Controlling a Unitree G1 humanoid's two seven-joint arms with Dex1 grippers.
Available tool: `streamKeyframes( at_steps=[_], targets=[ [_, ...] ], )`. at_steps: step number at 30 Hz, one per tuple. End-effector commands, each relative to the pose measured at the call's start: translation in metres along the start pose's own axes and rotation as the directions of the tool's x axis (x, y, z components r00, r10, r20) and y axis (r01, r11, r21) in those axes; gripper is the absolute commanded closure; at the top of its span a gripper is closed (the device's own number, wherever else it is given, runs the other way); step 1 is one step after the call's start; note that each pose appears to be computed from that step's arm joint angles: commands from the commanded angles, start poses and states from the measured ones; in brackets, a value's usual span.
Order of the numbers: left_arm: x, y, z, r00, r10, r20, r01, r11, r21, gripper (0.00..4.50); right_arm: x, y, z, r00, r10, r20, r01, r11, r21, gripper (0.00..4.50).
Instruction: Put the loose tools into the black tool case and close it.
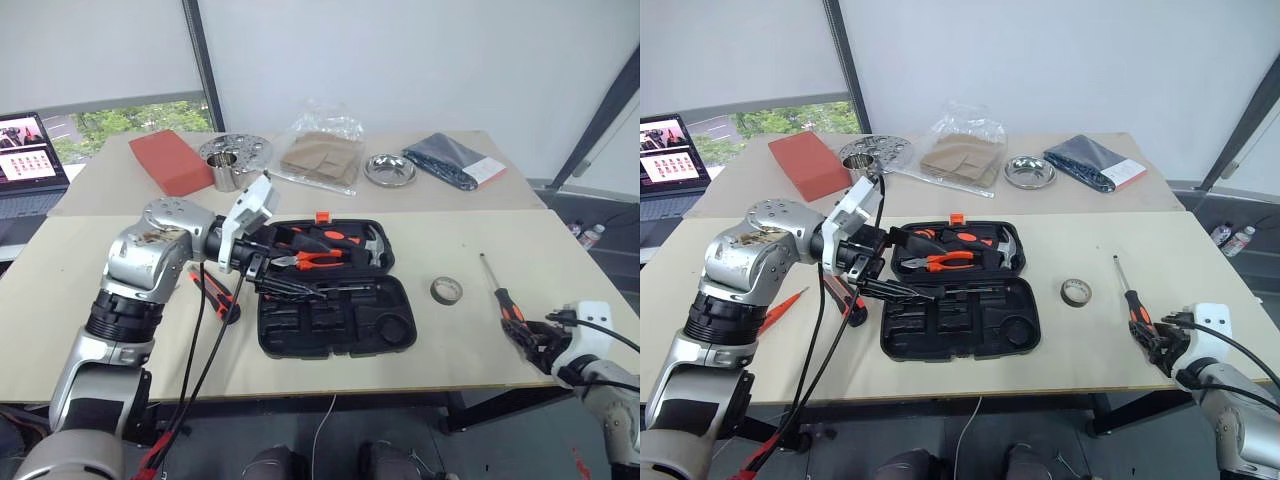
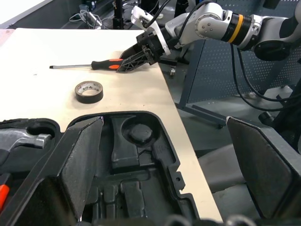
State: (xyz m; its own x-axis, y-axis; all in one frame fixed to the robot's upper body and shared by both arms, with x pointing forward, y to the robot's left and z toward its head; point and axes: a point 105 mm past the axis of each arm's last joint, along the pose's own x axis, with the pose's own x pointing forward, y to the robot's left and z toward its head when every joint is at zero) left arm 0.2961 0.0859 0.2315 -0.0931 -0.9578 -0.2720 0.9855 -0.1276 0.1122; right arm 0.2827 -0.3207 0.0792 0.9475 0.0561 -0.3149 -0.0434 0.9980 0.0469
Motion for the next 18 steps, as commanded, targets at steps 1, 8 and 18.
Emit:
streamKeyframes(
  at_steps=[1,8,18],
  targets=[
    [-0.009,0.001,-0.004,0.999,0.042,-0.025,-0.042,0.999,0.008,0.00,-0.003,0.016,0.026,0.988,0.091,0.125,-0.086,0.995,-0.047,3.60],
    [-0.043,-0.012,-0.029,0.987,0.119,-0.109,-0.127,0.989,-0.074,0.00,-0.012,0.105,0.100,0.780,0.596,0.189,-0.533,0.792,-0.299,3.60],
    [-0.058,-0.035,-0.051,0.967,0.166,-0.192,-0.188,0.976,-0.106,0.00,0.001,0.175,0.082,0.454,0.817,-0.356,-0.775,0.166,-0.610,3.60]
  ],
)
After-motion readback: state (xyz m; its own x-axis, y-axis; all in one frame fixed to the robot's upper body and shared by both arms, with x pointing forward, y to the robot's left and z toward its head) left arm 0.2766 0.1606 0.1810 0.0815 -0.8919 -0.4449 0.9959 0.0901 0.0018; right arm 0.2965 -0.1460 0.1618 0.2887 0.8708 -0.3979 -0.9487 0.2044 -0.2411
